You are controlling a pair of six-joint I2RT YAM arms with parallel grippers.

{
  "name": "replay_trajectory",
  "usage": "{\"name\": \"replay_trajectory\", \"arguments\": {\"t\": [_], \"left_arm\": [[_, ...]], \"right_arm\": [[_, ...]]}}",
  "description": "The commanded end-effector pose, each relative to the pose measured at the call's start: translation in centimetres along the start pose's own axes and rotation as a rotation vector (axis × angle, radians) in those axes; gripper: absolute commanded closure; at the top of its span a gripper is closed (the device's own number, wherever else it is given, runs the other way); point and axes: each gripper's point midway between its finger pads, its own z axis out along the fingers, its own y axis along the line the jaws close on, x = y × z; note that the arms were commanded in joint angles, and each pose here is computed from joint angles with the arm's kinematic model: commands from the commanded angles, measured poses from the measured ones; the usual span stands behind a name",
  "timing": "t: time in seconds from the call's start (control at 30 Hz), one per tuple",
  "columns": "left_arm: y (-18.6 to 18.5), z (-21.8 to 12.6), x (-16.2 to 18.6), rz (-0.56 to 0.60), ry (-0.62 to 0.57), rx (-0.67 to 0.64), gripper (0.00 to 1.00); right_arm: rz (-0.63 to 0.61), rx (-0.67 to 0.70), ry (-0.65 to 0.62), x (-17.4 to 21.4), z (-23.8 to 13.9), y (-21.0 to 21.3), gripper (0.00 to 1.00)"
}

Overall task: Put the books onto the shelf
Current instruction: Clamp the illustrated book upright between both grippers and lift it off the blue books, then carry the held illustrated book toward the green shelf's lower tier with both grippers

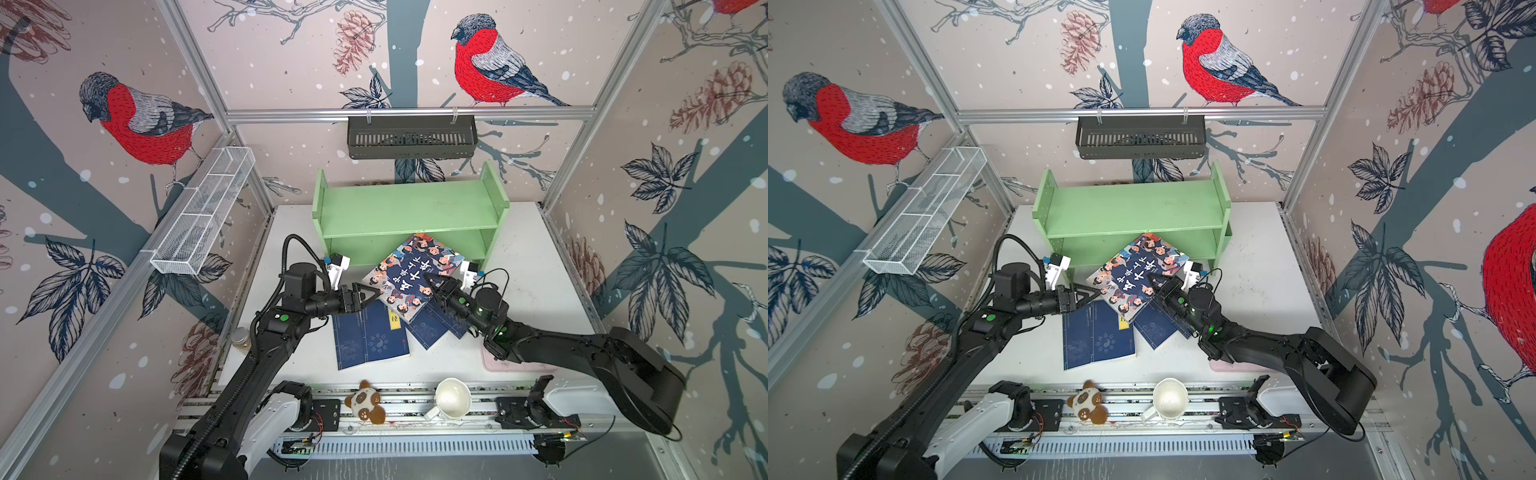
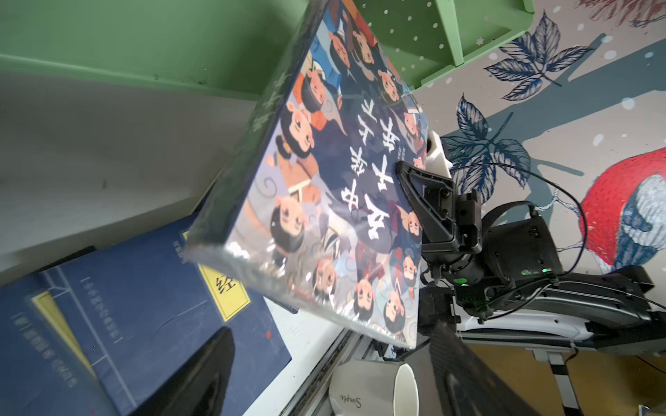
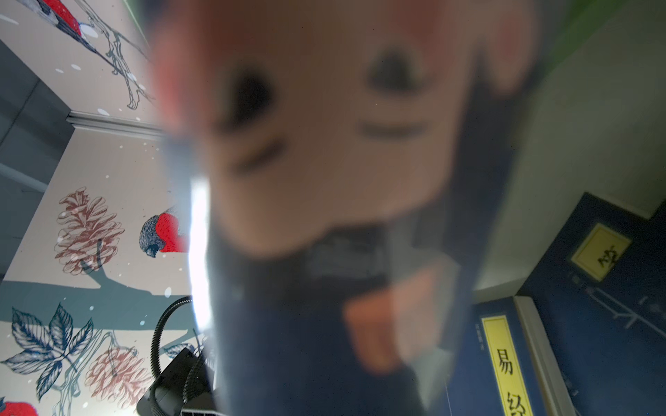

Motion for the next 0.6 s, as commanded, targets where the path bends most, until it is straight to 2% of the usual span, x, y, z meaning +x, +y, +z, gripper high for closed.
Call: {"name": "replay_trajectory", "arguments": {"t": [0.0,0.07,0.23,0.47,0.57], "left_arm": [[1.2,-1.1,0.3,0.041,0.011,-0.116,0.14],[1.2,-1.9,-0.2,0.053,-0.017,-0.163,0.14],[-0.1,-3.4,-1.2,0.106,-0.076,-0.172,0.12],[-0.7,-3.3,-1.5,0.093,-0.114,-0.125,0.11],[-0.4,-3.1,-1.9,0.052,-0.132,-0.122,0.1]], "right_arm": [[0.022,-0.152,-0.093,-1.9,-0.1,4.3,0.99],[0.025,-0.153,-0.113,-2.2,0.1,4.3,1.0],[0.036,-0.145,-0.175,-3.0,0.7,4.3,0.99],[0.051,-0.123,-0.211,-3.5,3.2,4.2,1.0],[0.066,-0.108,-0.234,-3.5,4.1,3.6,0.99]]}}
